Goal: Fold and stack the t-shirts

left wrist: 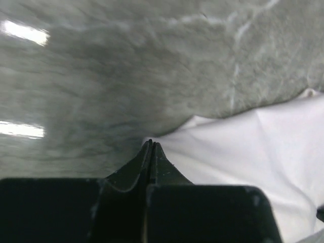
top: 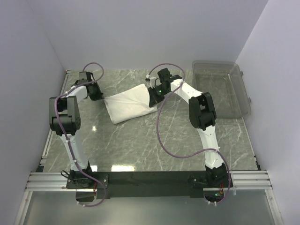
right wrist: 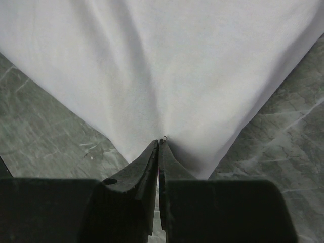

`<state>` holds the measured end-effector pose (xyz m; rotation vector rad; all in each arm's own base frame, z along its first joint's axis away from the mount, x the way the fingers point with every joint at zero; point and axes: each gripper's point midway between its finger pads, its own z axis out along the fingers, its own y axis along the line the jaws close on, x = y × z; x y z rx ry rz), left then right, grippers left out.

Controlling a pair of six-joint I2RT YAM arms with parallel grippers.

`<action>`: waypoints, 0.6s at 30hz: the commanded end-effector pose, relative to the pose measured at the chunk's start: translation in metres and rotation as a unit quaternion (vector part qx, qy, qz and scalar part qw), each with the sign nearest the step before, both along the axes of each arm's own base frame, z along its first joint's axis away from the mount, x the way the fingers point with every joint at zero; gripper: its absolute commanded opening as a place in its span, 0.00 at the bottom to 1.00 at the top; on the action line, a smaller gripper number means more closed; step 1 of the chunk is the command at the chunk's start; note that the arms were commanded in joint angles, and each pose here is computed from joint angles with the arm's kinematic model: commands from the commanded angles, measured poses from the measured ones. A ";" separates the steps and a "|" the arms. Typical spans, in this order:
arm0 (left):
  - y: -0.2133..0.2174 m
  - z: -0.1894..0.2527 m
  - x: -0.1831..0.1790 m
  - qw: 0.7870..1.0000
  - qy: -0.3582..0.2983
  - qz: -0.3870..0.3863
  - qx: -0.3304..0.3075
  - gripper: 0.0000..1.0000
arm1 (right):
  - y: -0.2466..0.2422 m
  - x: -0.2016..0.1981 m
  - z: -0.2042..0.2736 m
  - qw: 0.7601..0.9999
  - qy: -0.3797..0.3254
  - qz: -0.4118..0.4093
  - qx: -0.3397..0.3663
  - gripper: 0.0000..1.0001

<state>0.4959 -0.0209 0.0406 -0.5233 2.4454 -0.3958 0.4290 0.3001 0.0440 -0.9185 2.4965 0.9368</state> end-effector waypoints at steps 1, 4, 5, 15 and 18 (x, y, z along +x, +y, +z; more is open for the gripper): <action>0.025 0.056 0.021 0.997 -0.066 0.009 0.038 0.06 | -0.007 -0.004 0.008 1.000 -0.005 0.003 -0.012 0.10; 0.014 0.101 0.018 0.993 -0.115 -0.019 0.022 0.17 | -0.005 -0.005 0.025 1.000 -0.016 0.020 0.017 0.11; 0.005 0.115 0.015 0.990 -0.133 -0.038 0.005 0.23 | -0.004 -0.005 0.033 0.999 -0.019 0.022 0.029 0.11; -0.111 0.117 -0.112 0.966 -0.123 -0.139 -0.181 0.34 | 0.034 0.046 0.069 0.983 0.050 -0.114 0.136 0.14; -0.132 0.099 -0.131 0.961 -0.110 -0.141 -0.212 0.34 | 0.051 0.059 0.064 0.972 0.074 -0.159 0.159 0.16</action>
